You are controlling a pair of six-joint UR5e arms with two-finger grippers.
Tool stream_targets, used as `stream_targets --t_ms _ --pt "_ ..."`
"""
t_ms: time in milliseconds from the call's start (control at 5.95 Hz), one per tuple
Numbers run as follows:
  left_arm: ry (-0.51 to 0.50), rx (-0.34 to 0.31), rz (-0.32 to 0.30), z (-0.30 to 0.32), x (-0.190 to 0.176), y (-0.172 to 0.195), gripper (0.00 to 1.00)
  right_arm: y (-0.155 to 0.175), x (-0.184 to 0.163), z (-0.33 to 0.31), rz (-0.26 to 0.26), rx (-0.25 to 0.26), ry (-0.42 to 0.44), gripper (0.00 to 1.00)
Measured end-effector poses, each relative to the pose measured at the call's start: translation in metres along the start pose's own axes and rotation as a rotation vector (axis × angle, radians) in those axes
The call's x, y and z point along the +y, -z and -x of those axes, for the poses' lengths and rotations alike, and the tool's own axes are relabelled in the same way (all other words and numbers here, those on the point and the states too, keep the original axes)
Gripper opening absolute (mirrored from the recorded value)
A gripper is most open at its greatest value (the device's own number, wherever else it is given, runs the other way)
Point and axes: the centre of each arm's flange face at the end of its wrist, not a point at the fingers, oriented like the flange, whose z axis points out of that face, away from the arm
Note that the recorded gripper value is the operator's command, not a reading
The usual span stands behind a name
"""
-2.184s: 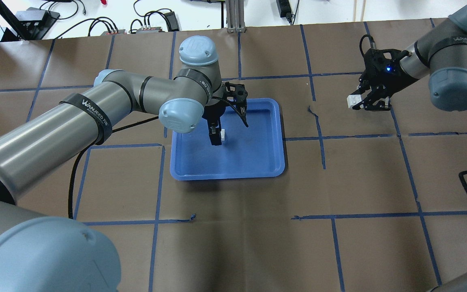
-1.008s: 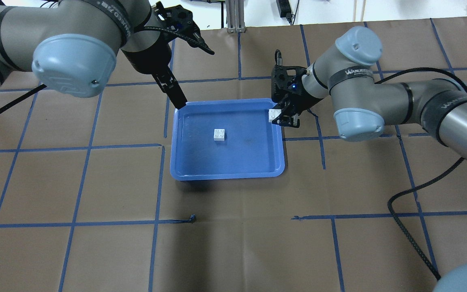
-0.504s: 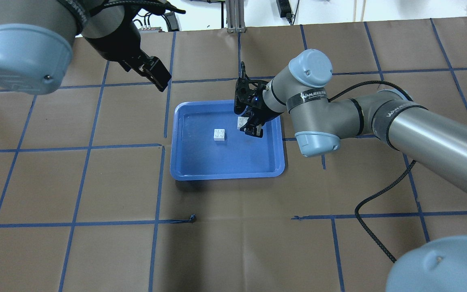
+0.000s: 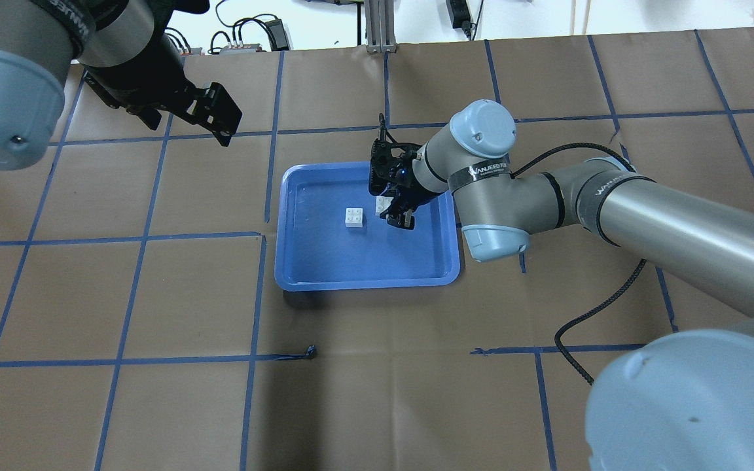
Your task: Assemble white blocks and place on blue tray
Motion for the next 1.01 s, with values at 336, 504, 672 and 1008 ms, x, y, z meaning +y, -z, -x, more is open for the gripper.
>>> stream_targets --t_ms 336,504,672,1008 --pt "-0.039 -0.008 -0.001 0.008 0.001 0.002 0.99 -0.013 0.004 -0.004 0.011 -0.004 -0.003 0.23" --pt "-0.048 -0.009 -0.001 0.014 0.001 0.001 0.99 -0.016 0.004 -0.005 0.012 -0.007 -0.004 0.23" --pt "-0.042 -0.006 0.004 0.018 0.001 -0.002 0.99 -0.017 0.003 -0.005 0.012 -0.010 -0.005 0.23" --pt "-0.029 -0.004 0.015 0.018 -0.001 -0.008 0.99 -0.022 0.003 -0.004 0.013 -0.017 -0.026 0.23"
